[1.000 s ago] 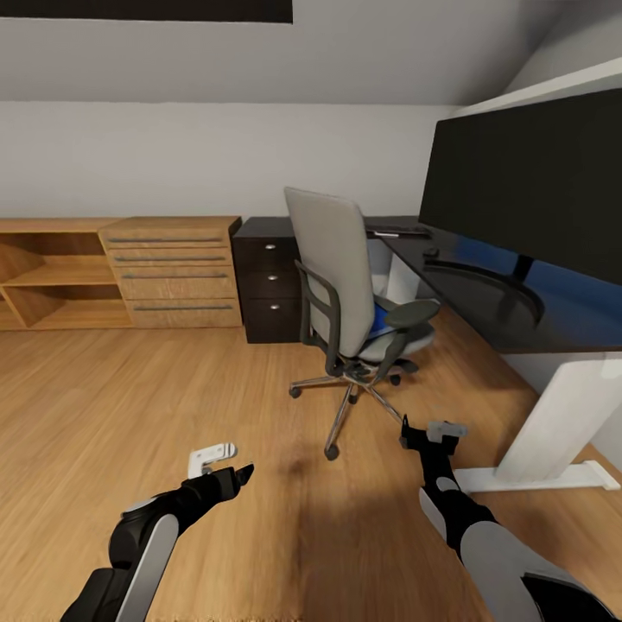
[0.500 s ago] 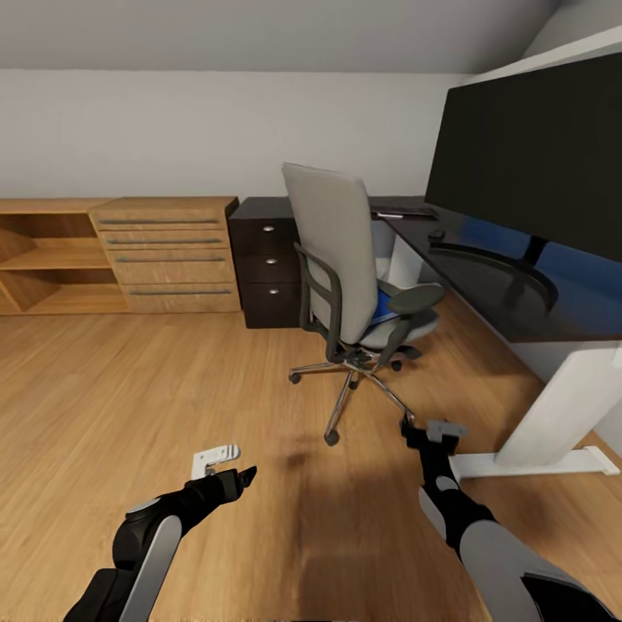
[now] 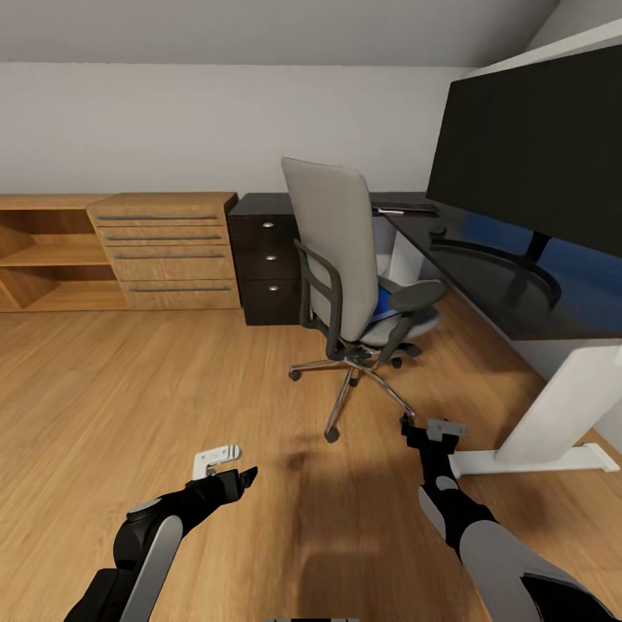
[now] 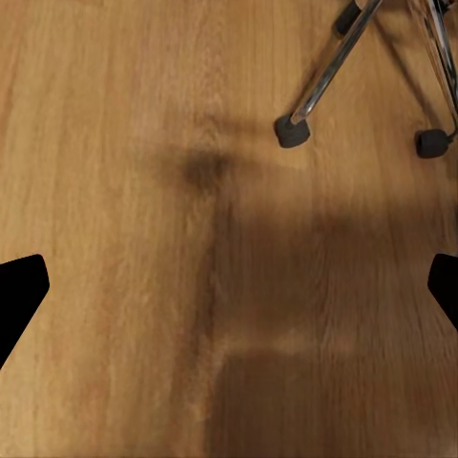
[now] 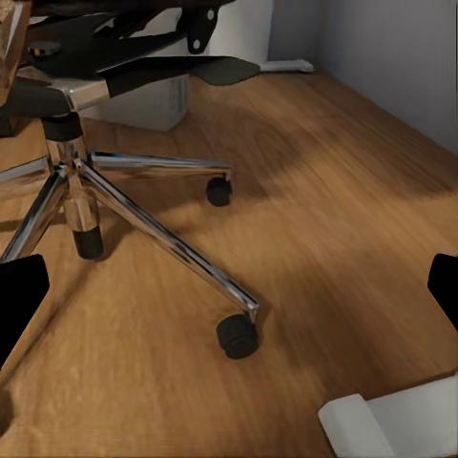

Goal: In the bedroom, organize the workspace by keeping the computer under the desk, ensuring the monitor is on the desk, placing the keyboard on the desk next to the monitor, placing the mouse on the desk next to the keyboard, moving the folder from the swivel chair onto the desk next to the mouse, stacking the notebook on top of the folder with the pen on top of the notebook, and positioning the swivel chair next to the desk.

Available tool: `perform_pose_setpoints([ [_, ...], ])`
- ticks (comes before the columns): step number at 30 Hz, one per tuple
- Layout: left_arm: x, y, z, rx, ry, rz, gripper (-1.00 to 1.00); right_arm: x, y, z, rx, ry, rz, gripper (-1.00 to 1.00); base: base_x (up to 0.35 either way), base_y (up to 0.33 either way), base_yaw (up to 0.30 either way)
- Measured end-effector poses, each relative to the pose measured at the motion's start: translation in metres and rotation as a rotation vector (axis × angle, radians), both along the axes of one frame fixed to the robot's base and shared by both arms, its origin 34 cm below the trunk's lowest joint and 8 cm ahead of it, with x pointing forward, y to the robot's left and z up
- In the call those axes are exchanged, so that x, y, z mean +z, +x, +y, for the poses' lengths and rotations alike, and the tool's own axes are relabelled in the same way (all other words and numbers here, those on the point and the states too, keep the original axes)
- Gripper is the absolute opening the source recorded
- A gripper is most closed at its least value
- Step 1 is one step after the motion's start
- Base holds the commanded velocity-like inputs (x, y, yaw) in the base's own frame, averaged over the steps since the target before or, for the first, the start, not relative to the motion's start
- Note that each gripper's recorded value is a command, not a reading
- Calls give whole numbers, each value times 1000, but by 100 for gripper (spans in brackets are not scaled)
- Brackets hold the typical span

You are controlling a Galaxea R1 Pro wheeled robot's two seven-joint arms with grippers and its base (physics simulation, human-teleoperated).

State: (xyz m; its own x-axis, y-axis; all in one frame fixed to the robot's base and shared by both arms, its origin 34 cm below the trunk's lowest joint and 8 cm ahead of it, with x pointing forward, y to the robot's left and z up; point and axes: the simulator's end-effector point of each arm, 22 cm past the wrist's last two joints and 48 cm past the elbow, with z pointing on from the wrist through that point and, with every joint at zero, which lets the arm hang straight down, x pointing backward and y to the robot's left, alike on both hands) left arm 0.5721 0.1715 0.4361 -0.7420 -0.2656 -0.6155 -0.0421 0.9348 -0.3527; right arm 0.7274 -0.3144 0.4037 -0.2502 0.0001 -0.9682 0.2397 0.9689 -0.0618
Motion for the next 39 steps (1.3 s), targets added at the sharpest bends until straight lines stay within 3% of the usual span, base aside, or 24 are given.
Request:
perform_pose_setpoints([
  [5, 0, 0, 0, -1, 0, 1, 100, 7, 1, 1, -4, -1, -34, 100, 0, 0, 0],
  [39, 19, 2, 0, -1, 0, -38, 100, 31, 1, -2, -45, -2, -72, 100, 0, 0, 0],
])
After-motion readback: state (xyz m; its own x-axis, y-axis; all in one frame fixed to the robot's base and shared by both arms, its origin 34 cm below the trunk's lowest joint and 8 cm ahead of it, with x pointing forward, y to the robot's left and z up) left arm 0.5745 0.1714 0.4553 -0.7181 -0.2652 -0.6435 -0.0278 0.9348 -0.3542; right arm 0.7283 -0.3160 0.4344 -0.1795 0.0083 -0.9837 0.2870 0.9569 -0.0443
